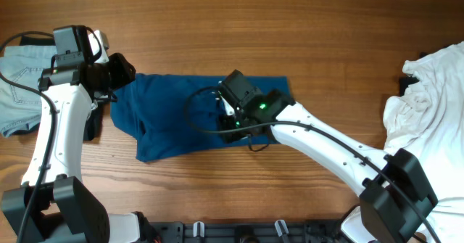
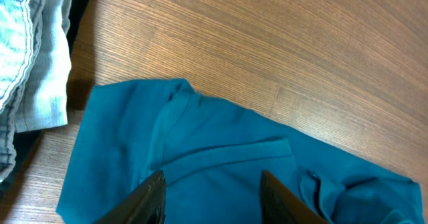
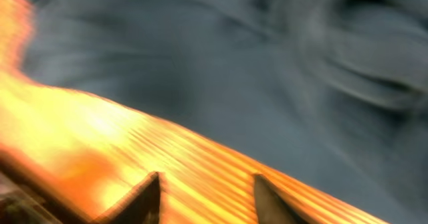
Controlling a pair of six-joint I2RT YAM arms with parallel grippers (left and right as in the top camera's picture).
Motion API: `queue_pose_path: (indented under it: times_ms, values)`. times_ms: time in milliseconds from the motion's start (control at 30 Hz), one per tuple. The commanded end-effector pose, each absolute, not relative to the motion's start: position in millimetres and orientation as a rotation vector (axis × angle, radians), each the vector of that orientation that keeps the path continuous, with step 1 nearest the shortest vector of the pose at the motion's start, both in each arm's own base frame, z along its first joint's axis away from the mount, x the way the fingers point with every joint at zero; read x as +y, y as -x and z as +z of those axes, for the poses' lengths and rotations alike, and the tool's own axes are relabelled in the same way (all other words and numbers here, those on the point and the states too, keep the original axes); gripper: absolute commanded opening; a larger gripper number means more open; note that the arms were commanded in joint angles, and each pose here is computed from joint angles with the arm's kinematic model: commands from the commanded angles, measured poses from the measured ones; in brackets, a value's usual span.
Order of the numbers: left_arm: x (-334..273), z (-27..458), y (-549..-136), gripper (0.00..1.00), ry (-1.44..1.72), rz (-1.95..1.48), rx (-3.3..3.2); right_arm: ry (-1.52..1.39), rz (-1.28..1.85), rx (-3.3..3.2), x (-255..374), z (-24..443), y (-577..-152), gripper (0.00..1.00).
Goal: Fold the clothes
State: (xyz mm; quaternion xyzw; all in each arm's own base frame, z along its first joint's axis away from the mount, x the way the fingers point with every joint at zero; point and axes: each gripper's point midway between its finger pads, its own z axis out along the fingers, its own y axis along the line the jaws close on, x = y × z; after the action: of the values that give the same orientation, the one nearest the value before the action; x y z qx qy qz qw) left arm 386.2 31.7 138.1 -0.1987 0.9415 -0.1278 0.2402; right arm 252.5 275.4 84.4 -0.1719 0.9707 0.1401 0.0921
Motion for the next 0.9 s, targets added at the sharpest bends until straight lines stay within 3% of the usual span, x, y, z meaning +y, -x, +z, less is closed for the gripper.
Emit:
queue_pose_path:
  times_ms: [0,167,333,367,433,500,600,867]
  values:
    - [28,144,-387,0.46,0.517,-0.366,2.562,0.336,-0.059,2.754,211,89,-298,0.54]
    - [29,144,-388,0.46,0.516,-0.366,2.559,0.416,-0.195,2.761,194,65,-308,0.59]
    - [29,144,-388,0.46,0.516,-0.366,2.559,0.435,-0.264,2.826,189,32,-305,0.55]
    - [29,144,-388,0.46,0.516,-0.366,2.558,0.439,-0.227,2.838,193,34,-302,0.18]
    - [29,144,-388,0.46,0.516,-0.366,2.558,0.446,-0.161,2.856,201,41,-299,0.04]
    - [29,144,-388,0.46,0.516,-0.366,2.558,0.472,-0.047,2.869,217,53,-294,0.04]
    - [29,145,-389,0.46,0.513,-0.366,2.551,0.650,0.464,2.826,286,96,-271,0.04]
    - [29,145,-390,0.46,0.513,-0.365,2.550,0.734,0.753,2.802,333,113,-237,0.04]
